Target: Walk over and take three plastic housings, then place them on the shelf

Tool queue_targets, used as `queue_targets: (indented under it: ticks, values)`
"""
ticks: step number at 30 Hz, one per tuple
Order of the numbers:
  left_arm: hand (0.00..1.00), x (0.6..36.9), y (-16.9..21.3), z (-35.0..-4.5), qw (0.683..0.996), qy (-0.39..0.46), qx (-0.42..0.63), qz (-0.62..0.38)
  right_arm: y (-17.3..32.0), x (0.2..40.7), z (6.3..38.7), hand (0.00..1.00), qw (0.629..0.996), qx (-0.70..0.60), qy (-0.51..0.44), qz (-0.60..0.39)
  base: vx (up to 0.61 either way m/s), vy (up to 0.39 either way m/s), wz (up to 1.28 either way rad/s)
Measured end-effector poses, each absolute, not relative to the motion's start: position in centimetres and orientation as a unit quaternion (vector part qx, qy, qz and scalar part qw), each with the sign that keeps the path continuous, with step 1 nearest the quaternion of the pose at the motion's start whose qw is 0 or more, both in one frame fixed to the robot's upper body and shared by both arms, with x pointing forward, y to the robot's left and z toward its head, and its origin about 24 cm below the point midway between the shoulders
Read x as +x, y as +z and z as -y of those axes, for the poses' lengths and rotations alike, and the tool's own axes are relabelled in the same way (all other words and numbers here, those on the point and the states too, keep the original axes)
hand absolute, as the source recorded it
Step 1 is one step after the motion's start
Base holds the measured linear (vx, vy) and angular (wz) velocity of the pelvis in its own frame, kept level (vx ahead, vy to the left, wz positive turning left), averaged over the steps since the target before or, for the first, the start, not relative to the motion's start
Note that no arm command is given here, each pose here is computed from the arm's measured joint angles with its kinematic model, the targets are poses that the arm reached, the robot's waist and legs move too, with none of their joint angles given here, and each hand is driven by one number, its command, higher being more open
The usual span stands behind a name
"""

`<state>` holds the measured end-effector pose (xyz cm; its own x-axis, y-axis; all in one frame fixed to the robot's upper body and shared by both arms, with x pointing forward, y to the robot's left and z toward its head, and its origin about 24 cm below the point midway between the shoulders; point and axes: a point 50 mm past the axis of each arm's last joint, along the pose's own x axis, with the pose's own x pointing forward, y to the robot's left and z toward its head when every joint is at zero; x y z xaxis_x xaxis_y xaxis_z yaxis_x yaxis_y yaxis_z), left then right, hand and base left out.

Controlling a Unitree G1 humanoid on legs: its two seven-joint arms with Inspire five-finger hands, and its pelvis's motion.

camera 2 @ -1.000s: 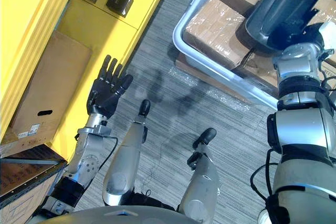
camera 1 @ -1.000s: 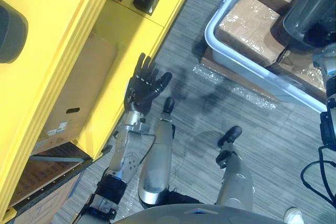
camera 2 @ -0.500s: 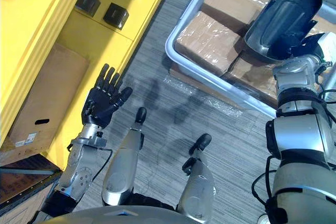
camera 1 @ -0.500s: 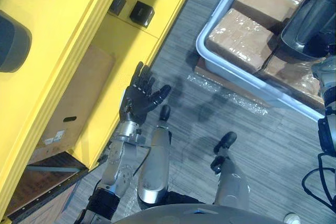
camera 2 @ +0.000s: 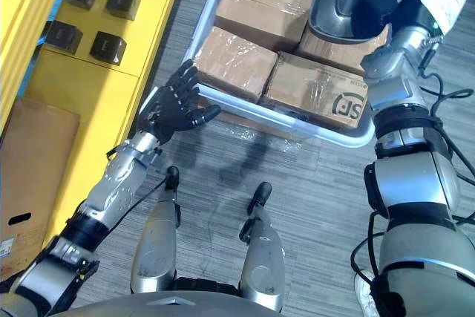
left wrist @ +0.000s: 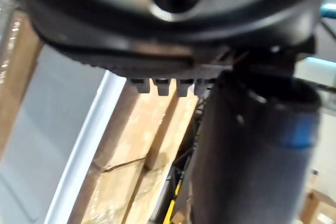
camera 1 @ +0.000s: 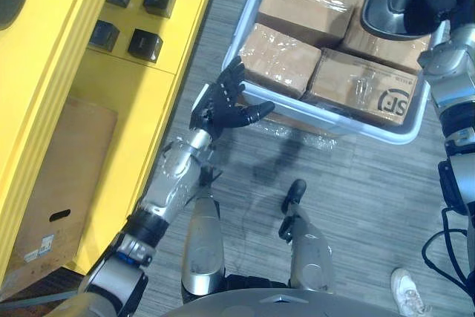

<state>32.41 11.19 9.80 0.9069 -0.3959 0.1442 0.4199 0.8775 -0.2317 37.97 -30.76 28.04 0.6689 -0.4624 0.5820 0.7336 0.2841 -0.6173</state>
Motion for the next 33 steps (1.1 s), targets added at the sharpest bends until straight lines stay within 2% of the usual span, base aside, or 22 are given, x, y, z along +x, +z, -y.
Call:
queue_targets:
  ticks: [6,13,19,22,26,33]
  values:
    - [1.0,35.3,10.1,-11.3,0.949,-0.223,-0.218,-0.04,29.5,39.0,27.1,0.0,0.774,-0.502,-0.326,0.209,0.03,-0.008,-0.16]
    - [1.0,36.7,14.5,-10.7,0.893,-0.263,-0.365,0.007,29.4,39.7,22.9,0.0,0.757,-0.54,-0.24,0.278,0.01,0.002,-0.15]
    - [1.0,37.2,15.6,-10.5,0.872,-0.263,-0.412,0.026,28.1,39.9,21.1,0.0,0.754,-0.549,-0.195,0.302,-0.02,0.004,-0.07]
    - [1.0,37.2,16.0,-10.3,0.869,-0.265,-0.416,0.034,26.7,39.8,20.4,0.0,0.75,-0.56,-0.168,0.31,-0.01,0.003,-0.02]
    - [1.0,37.3,16.3,-10.1,0.861,-0.26,-0.435,0.039,24.1,39.8,19.1,0.0,0.765,-0.551,-0.132,0.306,0.0,0.0,0.0]
    - [1.0,37.4,15.9,-9.6,0.881,-0.246,-0.403,0.028,21.7,39.7,15.9,0.0,0.77,-0.547,-0.074,0.32,-0.01,0.001,0.0]
